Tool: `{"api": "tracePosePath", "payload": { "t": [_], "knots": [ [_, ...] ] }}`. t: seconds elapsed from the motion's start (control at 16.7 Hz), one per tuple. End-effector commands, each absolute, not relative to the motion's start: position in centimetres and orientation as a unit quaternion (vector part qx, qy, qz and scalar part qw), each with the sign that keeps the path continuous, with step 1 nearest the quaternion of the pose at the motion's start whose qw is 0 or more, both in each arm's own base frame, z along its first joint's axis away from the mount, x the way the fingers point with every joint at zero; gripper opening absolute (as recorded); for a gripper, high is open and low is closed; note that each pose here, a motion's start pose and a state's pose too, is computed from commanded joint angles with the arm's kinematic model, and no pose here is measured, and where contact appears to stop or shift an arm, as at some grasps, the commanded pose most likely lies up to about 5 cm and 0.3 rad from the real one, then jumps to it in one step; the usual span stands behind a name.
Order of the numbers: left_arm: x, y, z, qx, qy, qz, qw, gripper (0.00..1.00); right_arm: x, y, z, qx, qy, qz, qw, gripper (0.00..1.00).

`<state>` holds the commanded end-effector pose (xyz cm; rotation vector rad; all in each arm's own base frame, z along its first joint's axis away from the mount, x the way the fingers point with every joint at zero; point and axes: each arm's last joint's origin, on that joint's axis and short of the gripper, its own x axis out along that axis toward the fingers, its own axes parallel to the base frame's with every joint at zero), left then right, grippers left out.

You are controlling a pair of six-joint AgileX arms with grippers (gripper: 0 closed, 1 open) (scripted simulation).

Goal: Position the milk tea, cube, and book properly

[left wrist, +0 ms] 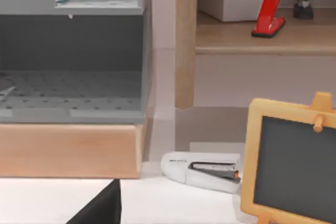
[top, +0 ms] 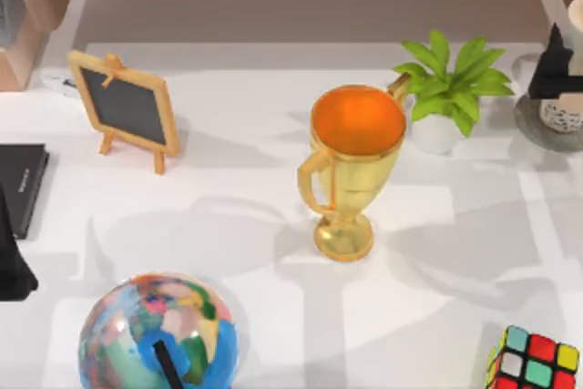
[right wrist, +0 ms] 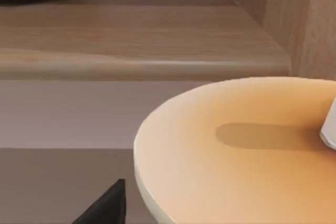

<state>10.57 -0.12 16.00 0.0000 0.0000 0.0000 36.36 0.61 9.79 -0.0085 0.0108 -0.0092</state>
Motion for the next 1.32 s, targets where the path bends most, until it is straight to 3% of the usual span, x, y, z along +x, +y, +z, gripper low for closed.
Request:
{"api": "tracePosePath", "payload": {
  "t": [0.84,1.32],
  "knots": [
    [10.6,-0.1,16.0,0.0,0.0,0.0,1.0,1.0,33.4,0.5,9.8,-0.004,0.006,-0.006,1.0,1.0],
    [10.6,-0.1,16.0,0.0,0.0,0.0,1.0,1.0,31.8,0.6,14.1,-0.004,0.005,-0.006,1.0,1.0]
  ]
}}
